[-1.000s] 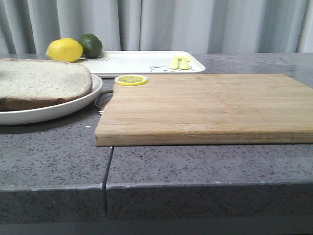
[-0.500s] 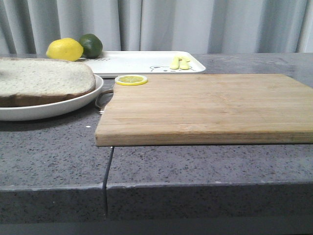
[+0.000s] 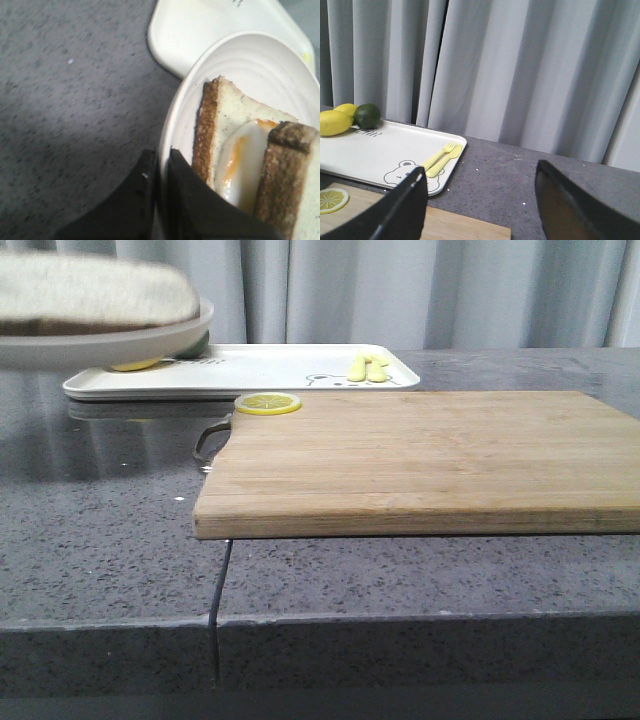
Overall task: Place bread and move sandwich to tray
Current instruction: 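Lift the plate with the left gripper and lower it onto the tray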
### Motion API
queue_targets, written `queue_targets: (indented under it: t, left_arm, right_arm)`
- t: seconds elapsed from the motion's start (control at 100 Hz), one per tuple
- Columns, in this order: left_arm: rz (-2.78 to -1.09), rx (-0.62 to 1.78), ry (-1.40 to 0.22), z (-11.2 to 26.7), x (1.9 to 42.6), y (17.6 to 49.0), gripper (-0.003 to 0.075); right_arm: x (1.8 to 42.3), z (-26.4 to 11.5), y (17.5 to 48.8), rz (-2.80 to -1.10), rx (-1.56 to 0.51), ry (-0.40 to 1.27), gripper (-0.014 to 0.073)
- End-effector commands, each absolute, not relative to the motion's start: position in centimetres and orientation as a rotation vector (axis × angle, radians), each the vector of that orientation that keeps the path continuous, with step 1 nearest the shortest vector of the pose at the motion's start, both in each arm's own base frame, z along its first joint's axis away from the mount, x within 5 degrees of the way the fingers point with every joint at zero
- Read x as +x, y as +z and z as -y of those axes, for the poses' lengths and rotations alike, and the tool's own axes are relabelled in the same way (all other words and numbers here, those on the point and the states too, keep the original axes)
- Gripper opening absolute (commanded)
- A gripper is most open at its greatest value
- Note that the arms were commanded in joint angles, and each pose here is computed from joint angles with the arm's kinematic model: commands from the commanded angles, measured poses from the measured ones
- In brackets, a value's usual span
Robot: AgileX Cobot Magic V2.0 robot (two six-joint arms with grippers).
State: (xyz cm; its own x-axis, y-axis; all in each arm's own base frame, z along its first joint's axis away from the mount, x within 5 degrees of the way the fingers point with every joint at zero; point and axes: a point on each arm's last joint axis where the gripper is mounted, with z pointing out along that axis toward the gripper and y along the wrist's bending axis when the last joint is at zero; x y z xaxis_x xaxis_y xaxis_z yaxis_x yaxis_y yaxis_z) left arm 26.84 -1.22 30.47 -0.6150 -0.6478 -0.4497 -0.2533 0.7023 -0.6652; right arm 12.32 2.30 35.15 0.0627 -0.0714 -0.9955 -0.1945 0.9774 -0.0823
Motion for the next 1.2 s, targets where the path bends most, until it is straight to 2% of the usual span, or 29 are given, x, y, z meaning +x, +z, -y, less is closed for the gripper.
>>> queue_targets:
  t: [0.0,0.37,0.7,0.96,1.19]
  left_arm:
    - [-2.074,-0.678,-0.793,1.2,28.2,34.0,-0.0019]
    - [-2.181,-0.544,-0.878,2.5,37.3,35.0,-0.0019]
    - [-2.247,-0.42,-0.945,5.7,45.1,32.8,-0.0019]
    - [-2.259,-0.354,-0.98,6.9,49.2,31.0,-0.0019]
    - [-2.247,-0.352,-0.988,7.0,51.3,29.5,-0.0019]
  right_arm:
    - [12.1,-2.1,36.2,-1.475,-0.198,0.083,0.0472]
    - [12.1,-2.1,36.2,-1.476,-0.196,0.085,0.0472]
    - [12.1,-2.1,36.2,-1.476,-0.196,0.084,0.0472]
    - [12.1,-2.1,36.2,-1.476,-0.196,0.084,0.0472]
    - [12.1,-2.1,36.2,-1.475,-0.193,0.081,0.0472]
